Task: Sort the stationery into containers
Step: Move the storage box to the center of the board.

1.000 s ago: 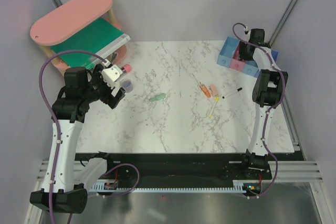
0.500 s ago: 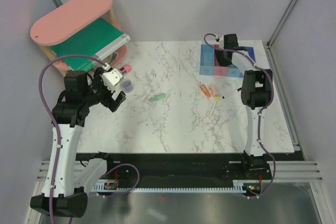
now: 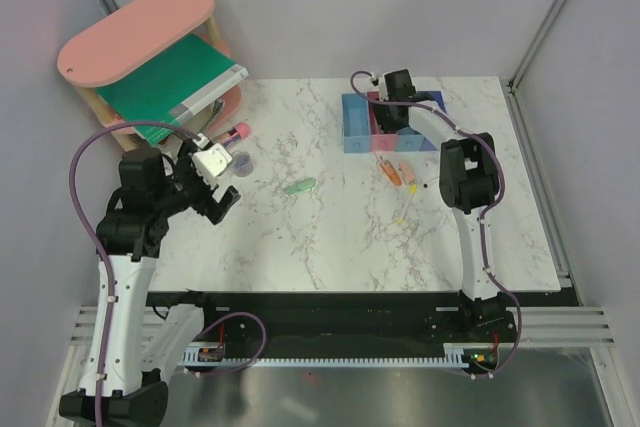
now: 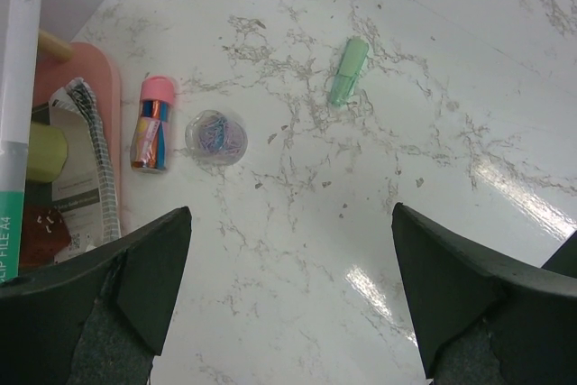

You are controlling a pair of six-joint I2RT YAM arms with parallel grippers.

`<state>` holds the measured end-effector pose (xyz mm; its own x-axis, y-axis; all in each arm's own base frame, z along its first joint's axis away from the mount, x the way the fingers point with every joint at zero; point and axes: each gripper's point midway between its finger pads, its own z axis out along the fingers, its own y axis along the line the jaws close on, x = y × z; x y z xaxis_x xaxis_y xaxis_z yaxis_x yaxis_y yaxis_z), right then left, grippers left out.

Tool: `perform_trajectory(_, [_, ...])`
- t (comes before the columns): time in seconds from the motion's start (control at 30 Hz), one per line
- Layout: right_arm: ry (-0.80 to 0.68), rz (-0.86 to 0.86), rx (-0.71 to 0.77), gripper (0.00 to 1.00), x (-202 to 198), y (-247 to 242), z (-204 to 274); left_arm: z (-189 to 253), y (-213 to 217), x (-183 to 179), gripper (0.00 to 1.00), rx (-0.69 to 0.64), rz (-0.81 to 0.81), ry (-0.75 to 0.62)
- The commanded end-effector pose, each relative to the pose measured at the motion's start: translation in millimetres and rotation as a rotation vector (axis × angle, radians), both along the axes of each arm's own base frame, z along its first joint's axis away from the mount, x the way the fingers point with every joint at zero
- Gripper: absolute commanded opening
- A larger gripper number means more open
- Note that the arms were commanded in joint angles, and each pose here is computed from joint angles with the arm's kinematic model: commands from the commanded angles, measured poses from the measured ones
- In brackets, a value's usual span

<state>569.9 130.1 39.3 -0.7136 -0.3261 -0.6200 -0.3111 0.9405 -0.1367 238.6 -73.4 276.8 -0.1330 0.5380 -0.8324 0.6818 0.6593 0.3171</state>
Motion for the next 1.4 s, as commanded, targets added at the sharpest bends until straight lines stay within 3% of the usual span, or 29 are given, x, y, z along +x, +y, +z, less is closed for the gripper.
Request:
perform_trajectory(0.0, [-0.085, -0.003, 0.12, 0.54, 12.9, 49.7, 35.6, -1.3, -2.8, -11.9, 0.98, -0.016, -0.008, 0.011])
perform_trajectory(0.6, [-0.015, -0.067, 0.273, 0.53, -29.9, 150.6, 10.4, -7.8, 8.2, -46.1, 0.98, 0.037, 0.022, 0.006])
perform_trajectory(1.23, [0.011, -0.123, 0.307, 0.52, -57.1, 186.2, 1.1, -25.1, 10.7, -62.0, 0.98, 0.077, -0.001, 0.001])
perform_trajectory(1.37, [-0.01, -0.089, 0.3, 0.61, -59.1, 185.3, 7.1, -32.3, 9.7, -62.6, 0.99, 0.074, -0.006, 0.018])
